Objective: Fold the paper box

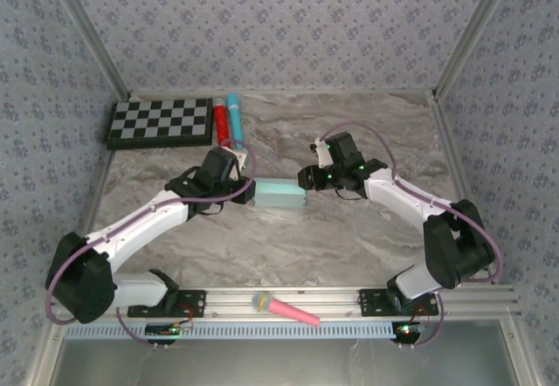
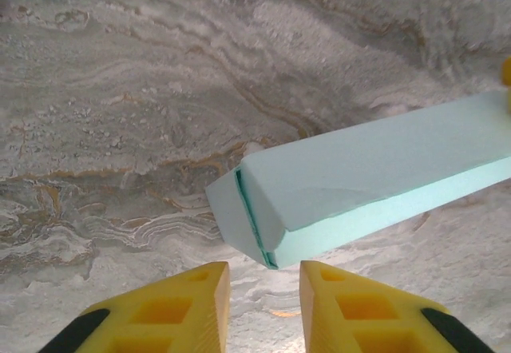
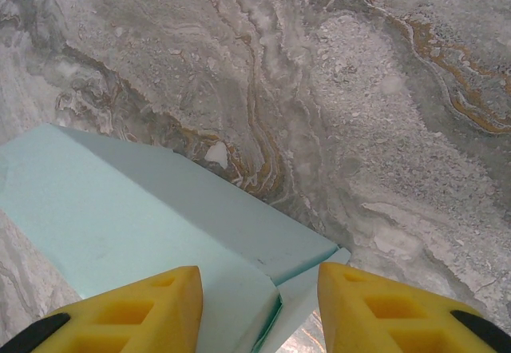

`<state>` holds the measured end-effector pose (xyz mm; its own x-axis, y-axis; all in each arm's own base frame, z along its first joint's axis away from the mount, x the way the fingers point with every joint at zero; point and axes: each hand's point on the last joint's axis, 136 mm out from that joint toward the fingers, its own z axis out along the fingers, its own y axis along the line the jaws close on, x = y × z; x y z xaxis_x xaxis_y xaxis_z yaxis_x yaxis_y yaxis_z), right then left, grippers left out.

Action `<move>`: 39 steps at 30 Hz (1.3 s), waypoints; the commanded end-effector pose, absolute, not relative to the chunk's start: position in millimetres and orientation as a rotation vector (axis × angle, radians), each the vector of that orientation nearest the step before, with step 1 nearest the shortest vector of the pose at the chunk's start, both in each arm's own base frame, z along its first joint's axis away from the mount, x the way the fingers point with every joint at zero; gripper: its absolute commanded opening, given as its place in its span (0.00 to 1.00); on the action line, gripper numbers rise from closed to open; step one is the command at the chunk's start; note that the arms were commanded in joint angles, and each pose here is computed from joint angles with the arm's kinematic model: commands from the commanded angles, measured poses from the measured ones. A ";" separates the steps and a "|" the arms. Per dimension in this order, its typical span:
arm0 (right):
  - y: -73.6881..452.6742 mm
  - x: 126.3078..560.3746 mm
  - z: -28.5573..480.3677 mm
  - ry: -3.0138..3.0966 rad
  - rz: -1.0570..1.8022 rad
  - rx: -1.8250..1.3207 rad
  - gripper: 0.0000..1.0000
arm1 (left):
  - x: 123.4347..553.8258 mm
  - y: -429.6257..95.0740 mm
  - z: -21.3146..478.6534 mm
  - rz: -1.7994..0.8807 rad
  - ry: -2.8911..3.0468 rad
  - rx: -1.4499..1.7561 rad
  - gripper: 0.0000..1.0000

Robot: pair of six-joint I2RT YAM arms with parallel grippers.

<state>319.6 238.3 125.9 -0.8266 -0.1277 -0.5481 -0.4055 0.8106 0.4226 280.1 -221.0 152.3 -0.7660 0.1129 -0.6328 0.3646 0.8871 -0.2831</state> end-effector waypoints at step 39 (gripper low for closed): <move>220.6 298.1 80.8 2.673 0.595 -0.370 0.44 | 297.9 -223.3 108.9 -0.564 2.620 0.163 0.45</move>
